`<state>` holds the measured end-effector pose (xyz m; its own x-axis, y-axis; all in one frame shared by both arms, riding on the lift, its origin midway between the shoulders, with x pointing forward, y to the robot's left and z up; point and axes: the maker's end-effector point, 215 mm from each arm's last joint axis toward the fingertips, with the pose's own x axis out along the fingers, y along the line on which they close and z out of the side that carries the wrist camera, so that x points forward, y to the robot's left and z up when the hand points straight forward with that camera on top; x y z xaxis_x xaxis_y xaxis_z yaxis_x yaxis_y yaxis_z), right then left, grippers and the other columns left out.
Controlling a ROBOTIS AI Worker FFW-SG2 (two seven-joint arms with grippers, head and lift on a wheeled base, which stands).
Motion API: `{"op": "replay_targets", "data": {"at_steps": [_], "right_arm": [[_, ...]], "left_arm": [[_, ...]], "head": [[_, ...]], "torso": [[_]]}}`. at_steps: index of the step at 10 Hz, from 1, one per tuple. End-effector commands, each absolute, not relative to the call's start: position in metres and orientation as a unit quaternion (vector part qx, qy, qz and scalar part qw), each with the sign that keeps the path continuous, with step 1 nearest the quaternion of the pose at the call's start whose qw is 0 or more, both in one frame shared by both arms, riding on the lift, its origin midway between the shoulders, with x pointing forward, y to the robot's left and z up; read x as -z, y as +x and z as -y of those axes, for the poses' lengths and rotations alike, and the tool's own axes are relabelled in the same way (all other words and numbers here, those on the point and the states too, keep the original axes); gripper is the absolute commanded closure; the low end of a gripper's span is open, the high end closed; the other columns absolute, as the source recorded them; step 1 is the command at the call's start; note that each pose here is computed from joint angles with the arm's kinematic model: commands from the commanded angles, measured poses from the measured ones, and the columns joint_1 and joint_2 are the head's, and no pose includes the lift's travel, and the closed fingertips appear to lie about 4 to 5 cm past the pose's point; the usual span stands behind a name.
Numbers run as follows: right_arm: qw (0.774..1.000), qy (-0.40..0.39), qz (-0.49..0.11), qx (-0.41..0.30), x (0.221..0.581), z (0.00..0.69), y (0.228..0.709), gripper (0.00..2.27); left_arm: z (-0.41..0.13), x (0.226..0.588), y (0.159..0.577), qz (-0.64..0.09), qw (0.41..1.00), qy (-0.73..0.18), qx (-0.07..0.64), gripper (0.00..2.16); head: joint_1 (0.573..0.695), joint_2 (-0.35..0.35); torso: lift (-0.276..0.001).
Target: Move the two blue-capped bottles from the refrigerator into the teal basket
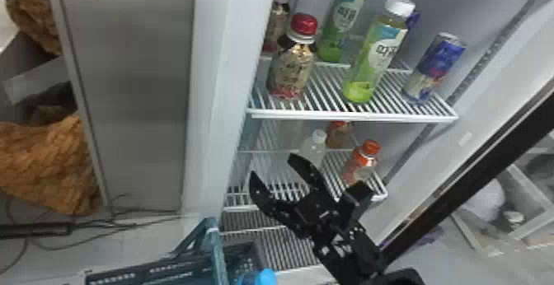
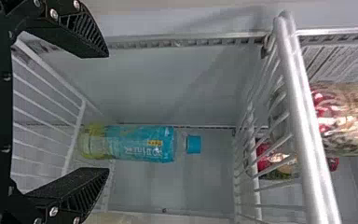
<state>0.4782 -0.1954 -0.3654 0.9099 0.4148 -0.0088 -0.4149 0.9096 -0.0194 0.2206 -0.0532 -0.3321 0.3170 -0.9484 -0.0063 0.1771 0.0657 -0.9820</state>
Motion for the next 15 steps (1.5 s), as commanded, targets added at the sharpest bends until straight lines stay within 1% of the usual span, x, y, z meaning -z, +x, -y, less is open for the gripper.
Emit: {"op": "replay_targets", "data": {"at_steps": [1,7,11,15], "right_arm": [[0.977,-0.016,0.005,-0.211,0.368,0.193,0.498,0.15],[0.981,-0.033,0.010,-0.191,0.380,0.191,0.556,0.14],[0.983,-0.041,0.013,-0.177,0.383,0.193,0.578,0.11],[0.985,-0.043,0.028,-0.167,0.368,0.190,0.603,0.10]], "left_arm": [[0.054,0.331,0.221,-0.374,0.627,-0.514,0.451,1.16],[0.056,0.330,0.220,-0.375,0.626,-0.509,0.456,1.16],[0.056,0.330,0.220,-0.375,0.626,-0.509,0.456,1.16],[0.057,0.329,0.220,-0.375,0.625,-0.509,0.458,1.16]], "head": [[0.695,-0.350],[0.695,-0.350],[0.695,-0.346],[0.695,-0.340]], "torso": [[-0.166],[-0.166],[-0.166],[-0.166]]}}
